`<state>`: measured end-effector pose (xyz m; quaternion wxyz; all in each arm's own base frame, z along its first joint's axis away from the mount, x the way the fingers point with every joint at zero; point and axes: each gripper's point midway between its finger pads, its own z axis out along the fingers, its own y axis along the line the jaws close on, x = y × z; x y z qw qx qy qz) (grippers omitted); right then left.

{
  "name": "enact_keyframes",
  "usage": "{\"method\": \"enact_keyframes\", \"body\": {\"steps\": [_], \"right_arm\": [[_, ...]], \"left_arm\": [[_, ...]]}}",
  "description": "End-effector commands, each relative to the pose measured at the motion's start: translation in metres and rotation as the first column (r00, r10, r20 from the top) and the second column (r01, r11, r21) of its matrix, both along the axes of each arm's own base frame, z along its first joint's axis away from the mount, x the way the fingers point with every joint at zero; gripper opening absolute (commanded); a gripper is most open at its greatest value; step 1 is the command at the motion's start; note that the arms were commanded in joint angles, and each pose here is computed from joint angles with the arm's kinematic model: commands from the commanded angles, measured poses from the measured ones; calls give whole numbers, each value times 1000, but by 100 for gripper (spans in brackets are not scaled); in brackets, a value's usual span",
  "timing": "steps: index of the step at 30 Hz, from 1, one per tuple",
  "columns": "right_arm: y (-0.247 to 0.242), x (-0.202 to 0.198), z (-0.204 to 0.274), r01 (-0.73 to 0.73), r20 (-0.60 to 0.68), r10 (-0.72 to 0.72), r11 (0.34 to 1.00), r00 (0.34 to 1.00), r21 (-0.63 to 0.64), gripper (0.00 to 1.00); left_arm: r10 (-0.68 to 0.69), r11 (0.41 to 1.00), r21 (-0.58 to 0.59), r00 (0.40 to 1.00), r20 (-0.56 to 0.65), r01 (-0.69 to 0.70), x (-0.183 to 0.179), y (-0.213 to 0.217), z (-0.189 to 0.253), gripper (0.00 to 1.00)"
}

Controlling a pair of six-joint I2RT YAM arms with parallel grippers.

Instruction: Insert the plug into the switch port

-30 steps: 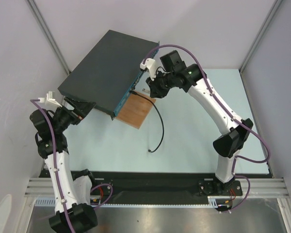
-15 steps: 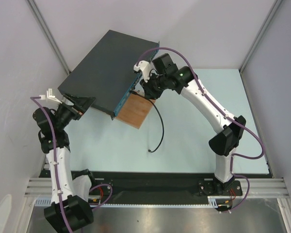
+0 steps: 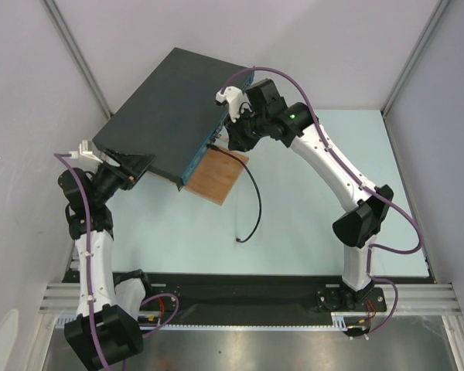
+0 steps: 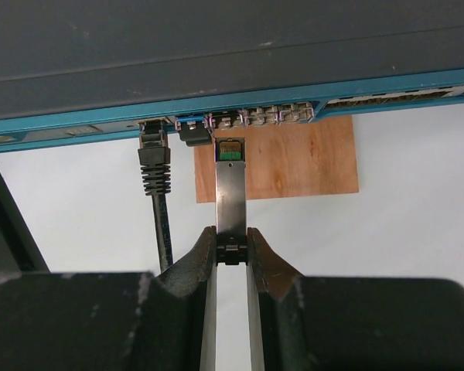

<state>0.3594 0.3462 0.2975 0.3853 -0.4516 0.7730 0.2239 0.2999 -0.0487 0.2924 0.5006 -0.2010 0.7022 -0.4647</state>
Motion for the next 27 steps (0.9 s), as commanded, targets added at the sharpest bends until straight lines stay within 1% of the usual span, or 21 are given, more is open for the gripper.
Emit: {"method": "enact_keyframes", "body": {"steps": [1, 2, 4, 5, 9, 10, 14, 27], "right_arm": [[9, 5, 12, 16, -13, -15, 998, 1000, 67, 0], [8, 5, 9, 21, -23, -19, 998, 1000, 66, 0], [8, 5, 8, 29, -36, -27, 997, 999, 70, 0], [9, 5, 7, 30, -39, -28, 997, 999, 72, 0], [7, 10, 6, 52, -37, -49, 996, 998, 74, 0], [9, 12, 11, 52, -26, -50, 994, 998, 93, 0], [10, 12, 14, 56, -19, -54, 993, 998, 103, 0], [21, -3, 10, 1, -35, 3, 995, 999, 102, 0]], "left_arm": [[2, 999, 51, 994, 107, -7, 7, 0, 22, 44], [1, 999, 51, 994, 107, -6, 7, 0, 22, 37], [3, 999, 51, 994, 108, -9, 6, 0, 23, 32], [4, 999, 51, 994, 107, -9, 6, 0, 23, 27], [2, 999, 53, 994, 110, -8, 6, 0, 25, 18], [3, 998, 55, 994, 112, -9, 7, 0, 26, 17], [1, 998, 60, 994, 110, -8, 7, 0, 25, 14], [2, 998, 67, 994, 113, -9, 7, 0, 26, 14]]}}
